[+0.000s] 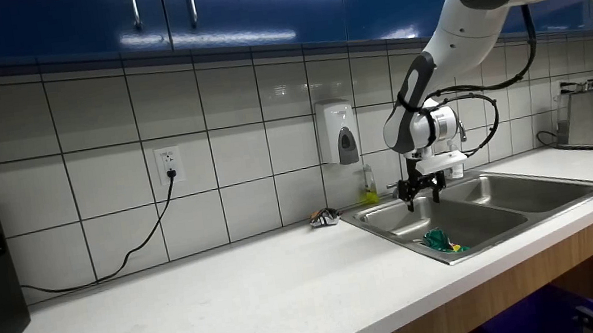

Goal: Put the green packet in the sink on the left.

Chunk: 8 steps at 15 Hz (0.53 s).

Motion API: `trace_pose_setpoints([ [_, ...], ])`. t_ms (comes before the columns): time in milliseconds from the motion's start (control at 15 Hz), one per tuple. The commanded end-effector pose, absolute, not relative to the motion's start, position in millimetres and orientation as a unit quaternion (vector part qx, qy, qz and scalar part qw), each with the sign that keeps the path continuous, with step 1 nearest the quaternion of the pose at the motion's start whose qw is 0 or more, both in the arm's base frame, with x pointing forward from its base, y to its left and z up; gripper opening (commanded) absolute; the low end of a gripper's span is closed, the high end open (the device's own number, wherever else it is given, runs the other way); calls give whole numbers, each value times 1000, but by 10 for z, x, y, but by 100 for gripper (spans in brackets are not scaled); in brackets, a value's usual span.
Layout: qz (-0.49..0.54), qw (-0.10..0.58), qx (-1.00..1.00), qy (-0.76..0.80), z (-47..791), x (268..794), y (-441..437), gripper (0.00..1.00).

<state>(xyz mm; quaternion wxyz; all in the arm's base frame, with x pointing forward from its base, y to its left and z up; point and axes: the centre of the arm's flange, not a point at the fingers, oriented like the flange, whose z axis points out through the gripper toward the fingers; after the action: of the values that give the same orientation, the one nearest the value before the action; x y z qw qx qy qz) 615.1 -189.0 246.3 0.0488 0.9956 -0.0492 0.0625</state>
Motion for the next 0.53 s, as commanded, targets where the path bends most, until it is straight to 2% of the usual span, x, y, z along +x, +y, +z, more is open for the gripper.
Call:
trace_pose_setpoints([
  [0, 30, 42, 998, -38, 2771, 5846, -1726, 100],
  [467, -5, 18, 1000, -19, 2962, 5392, -1415, 100],
])
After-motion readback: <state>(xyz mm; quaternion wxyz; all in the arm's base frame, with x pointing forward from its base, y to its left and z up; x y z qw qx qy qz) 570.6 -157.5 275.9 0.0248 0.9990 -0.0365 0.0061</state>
